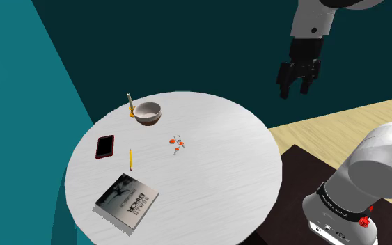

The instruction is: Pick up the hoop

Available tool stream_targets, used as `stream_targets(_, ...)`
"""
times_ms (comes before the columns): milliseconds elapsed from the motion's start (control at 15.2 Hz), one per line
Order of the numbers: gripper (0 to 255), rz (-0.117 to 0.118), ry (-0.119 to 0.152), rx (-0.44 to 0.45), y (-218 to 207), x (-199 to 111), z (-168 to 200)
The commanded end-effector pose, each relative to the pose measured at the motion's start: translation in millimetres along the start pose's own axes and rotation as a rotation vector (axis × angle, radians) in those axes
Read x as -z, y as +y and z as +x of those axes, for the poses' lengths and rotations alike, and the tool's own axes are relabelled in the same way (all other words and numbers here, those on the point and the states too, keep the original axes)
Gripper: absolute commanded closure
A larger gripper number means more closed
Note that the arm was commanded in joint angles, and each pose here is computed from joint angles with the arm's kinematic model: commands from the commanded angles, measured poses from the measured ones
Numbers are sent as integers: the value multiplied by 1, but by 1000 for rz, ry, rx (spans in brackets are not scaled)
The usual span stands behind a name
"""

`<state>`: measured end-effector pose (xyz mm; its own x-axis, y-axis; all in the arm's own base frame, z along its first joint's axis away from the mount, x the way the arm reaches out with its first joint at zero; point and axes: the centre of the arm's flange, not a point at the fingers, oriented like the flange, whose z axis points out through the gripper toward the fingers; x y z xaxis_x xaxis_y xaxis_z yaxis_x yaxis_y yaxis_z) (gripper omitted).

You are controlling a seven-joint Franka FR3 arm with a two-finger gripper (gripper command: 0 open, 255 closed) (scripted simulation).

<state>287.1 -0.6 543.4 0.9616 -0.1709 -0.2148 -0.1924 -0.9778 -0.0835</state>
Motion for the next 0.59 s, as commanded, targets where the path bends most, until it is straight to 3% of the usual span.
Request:
stream_targets(0,0,0,0,0,0,0,0)
stream_targets(528,0,-12,54,41,-47,-63,63)
